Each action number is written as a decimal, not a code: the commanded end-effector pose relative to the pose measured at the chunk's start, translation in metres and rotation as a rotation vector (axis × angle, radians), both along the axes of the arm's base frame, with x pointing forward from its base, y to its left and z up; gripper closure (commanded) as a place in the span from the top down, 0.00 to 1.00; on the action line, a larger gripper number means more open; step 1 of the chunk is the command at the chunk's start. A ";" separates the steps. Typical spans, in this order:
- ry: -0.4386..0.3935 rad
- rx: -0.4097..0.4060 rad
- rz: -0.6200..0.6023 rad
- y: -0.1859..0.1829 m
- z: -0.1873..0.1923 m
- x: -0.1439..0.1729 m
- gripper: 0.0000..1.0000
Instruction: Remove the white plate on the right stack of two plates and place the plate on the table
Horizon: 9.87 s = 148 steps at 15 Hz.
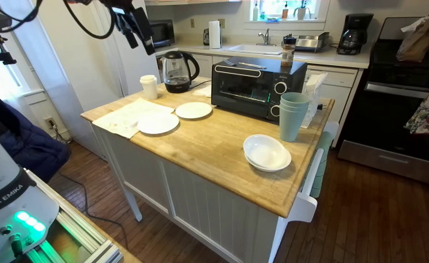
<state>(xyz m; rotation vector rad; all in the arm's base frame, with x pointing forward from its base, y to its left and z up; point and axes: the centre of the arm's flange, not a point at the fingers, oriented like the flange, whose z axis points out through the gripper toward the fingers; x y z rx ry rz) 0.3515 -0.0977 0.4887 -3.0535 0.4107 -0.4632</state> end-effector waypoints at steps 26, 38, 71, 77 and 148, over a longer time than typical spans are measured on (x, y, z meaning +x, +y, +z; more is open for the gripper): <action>0.297 -0.354 -0.157 -0.160 -0.163 0.126 1.00; 0.420 -0.278 -0.049 -0.213 -0.242 0.172 1.00; 0.471 -0.344 -0.171 -0.237 -0.266 0.186 0.57; 0.477 -0.344 -0.167 -0.233 -0.266 0.189 0.47; 0.582 -0.412 -0.041 -0.134 -0.197 0.197 0.02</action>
